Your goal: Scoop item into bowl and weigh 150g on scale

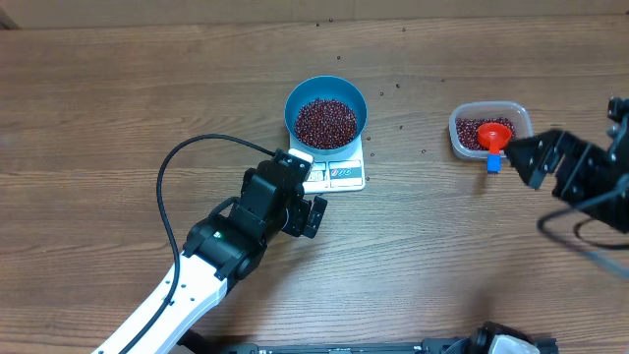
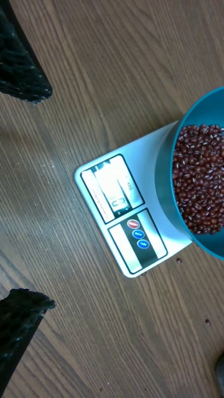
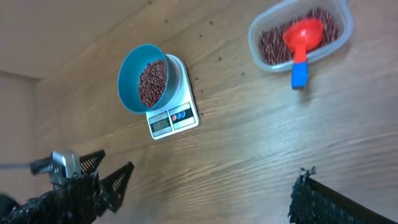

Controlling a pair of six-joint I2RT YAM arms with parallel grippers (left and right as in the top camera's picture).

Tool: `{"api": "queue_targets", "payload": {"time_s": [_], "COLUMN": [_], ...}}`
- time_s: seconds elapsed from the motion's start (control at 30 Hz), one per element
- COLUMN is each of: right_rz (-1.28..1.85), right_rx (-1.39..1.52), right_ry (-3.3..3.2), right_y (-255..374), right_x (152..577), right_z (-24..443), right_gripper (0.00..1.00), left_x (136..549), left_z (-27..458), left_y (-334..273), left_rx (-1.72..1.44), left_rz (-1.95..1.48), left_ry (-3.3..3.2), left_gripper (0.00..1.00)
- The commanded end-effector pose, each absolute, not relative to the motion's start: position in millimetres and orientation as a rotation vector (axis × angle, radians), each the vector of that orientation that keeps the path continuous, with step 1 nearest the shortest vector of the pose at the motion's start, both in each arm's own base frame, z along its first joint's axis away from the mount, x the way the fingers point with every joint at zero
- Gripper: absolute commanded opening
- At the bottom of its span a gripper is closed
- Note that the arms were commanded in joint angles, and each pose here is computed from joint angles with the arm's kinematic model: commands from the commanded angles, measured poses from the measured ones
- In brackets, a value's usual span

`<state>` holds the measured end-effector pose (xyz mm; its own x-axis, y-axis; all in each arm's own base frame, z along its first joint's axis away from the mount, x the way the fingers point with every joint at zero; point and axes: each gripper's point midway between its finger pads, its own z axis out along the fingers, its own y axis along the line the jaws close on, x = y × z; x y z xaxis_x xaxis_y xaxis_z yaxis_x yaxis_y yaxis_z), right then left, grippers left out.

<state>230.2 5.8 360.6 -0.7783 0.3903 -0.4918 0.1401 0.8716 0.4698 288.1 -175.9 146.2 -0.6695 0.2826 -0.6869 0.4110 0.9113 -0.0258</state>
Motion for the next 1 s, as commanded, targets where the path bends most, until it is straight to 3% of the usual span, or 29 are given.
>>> {"api": "queue_targets", "payload": {"time_s": [0.0, 0.37, 0.97], "right_rz": [0.421, 0.141, 0.170], "right_rx": [0.155, -0.115, -0.193], "right_ry": [2.335, 1.801, 1.463], "right_y": [8.2, 18.1, 39.5], "right_x": [221.7, 248.2, 249.3], "right_z": [376.3, 368.7, 223.8], "right_gripper": [1.00, 1.00, 1.00], "left_x": [291.3, 291.3, 291.3], "left_z": [147.3, 147.3, 147.3], "left_y": [-173.1, -173.1, -173.1], "left_rx": [0.492, 0.492, 0.492], "left_rz": [-0.209, -0.209, -0.209], "left_ry": [2.340, 2.340, 2.340], "left_gripper": [0.99, 1.00, 1.00]}}
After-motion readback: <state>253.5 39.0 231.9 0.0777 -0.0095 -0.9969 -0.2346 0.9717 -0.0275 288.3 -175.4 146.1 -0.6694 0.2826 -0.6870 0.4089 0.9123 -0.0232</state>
